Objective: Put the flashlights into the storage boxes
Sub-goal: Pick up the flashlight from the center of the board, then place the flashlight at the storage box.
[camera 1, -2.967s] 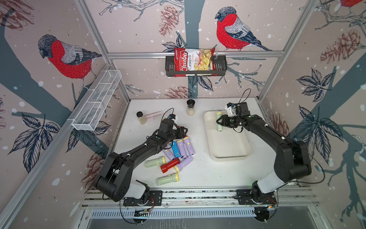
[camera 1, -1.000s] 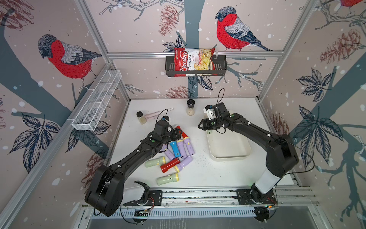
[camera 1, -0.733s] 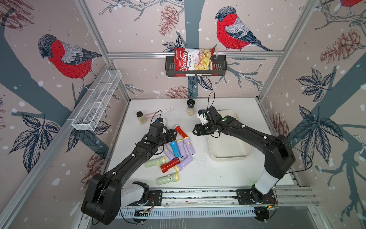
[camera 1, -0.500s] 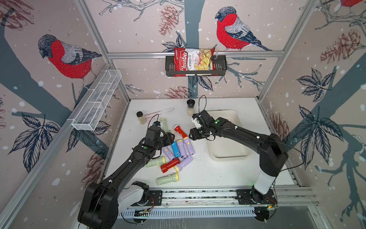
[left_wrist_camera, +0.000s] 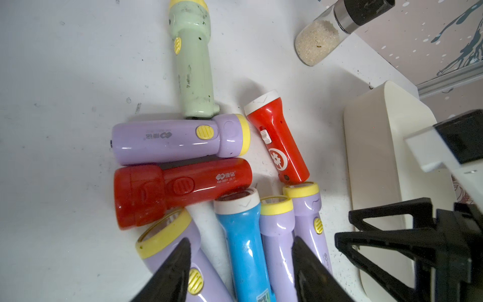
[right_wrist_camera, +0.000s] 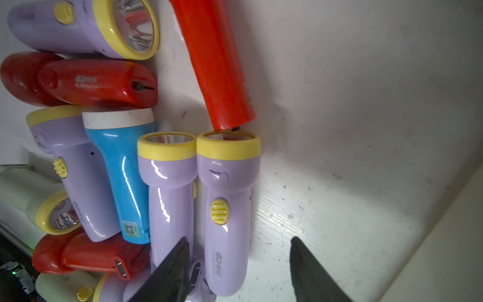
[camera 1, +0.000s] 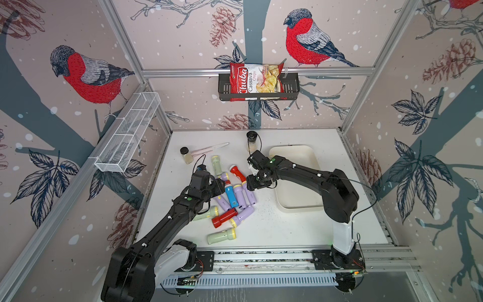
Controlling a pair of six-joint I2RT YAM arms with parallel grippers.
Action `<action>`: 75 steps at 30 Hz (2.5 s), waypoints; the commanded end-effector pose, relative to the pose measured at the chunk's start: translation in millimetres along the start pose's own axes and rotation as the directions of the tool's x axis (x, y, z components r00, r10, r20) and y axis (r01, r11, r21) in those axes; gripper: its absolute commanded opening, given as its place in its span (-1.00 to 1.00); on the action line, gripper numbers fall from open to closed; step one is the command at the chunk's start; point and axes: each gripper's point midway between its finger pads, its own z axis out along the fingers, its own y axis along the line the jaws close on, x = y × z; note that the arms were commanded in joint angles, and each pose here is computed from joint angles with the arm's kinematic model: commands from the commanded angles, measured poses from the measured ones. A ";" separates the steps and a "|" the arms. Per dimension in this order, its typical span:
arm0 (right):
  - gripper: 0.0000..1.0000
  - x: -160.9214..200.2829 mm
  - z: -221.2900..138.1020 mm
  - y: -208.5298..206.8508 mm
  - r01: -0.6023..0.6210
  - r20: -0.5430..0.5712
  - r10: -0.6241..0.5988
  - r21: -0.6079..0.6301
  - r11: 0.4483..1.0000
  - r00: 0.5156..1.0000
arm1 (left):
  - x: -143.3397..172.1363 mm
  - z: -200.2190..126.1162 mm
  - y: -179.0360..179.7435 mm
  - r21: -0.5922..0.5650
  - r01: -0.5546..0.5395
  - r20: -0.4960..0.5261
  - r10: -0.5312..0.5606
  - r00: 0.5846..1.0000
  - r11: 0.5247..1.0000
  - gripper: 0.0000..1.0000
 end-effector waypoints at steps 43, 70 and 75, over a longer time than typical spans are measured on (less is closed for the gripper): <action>-0.34 -17.1 -74.4 -11.2 -0.018 0.244 0.041 -0.097 0.995 0.969 | -13.9 7.4 -55.8 0.200 -0.055 0.017 0.052 0.998 0.978 0.15; -0.32 -3.0 -98.0 -211.9 -0.310 0.239 0.343 -0.165 0.936 0.908 | 12.4 93.0 -167.0 0.310 -0.139 -0.147 0.192 0.970 0.941 0.14; -0.31 -9.5 -81.9 -214.6 -0.304 0.207 0.339 -0.184 0.935 0.918 | 13.6 103.4 -165.4 0.285 -0.141 -0.166 0.194 0.967 0.948 0.14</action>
